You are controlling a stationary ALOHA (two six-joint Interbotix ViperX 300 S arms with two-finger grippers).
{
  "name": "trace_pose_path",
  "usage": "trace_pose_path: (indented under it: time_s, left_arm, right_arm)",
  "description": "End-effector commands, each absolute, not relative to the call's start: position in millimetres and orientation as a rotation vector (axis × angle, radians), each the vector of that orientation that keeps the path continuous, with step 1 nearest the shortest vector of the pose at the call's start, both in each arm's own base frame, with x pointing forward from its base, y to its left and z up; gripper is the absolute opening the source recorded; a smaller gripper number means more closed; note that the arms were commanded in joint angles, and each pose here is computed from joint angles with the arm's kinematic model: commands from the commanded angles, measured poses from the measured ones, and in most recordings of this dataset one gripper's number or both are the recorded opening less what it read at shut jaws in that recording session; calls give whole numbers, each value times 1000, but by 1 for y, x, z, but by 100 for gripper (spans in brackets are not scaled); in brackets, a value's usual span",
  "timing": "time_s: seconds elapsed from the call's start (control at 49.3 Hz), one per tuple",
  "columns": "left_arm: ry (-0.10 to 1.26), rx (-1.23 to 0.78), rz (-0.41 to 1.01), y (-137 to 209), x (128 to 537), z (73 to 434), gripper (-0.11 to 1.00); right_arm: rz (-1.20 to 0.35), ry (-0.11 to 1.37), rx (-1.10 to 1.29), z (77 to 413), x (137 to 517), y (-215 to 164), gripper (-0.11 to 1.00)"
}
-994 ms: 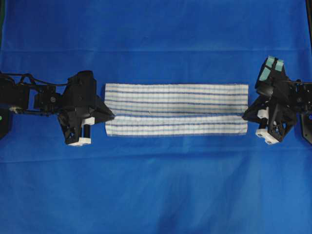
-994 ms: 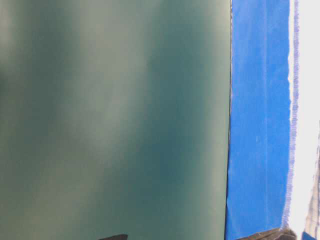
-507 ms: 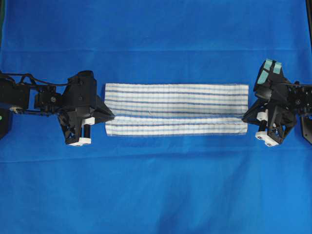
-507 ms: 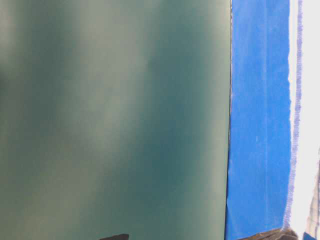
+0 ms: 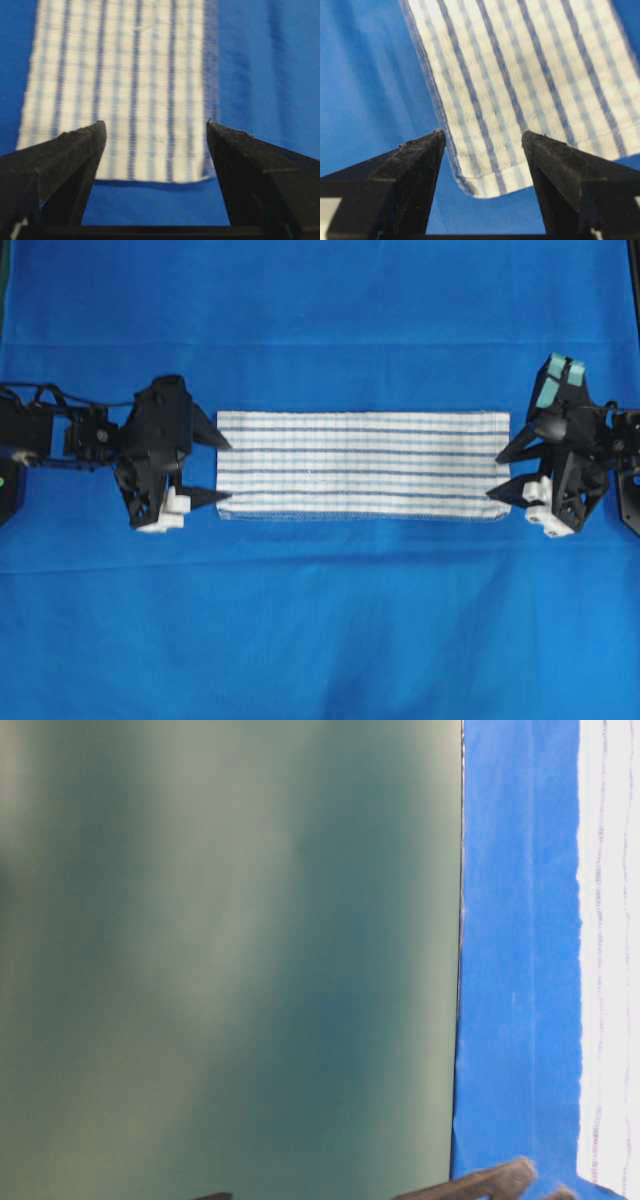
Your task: Fold the blue towel.
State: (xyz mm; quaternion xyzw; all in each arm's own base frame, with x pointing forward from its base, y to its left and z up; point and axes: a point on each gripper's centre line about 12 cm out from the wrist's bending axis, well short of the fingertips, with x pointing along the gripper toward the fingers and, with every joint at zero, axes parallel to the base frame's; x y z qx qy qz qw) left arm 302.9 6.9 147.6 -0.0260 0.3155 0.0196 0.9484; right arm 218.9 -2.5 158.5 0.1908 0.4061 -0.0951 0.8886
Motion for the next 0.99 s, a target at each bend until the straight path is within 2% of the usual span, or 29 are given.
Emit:
trace_pose_path:
  time_s: [0.0,0.183,0.365,0.649,0.974]
  left_arm:
    - [595,-57,63,15,306,161,75]
    - [591,-74,118,33,307,162,75]
    - [598,-75,136,39,309,160,74]
    - [679,-71,191,62,318,125,74]
    - [743,-95,243,80,315,90,74]
  right_arm:
    - [-221,798,385,170,221,-12,66]
    - [-313,789,360,171,214,-36,66]
    - [-372,841,332,161,211,-51,66]
    - [-436,958,330,131,216,-70,66]
    - [-433,1005,323,106,223,-76,66]
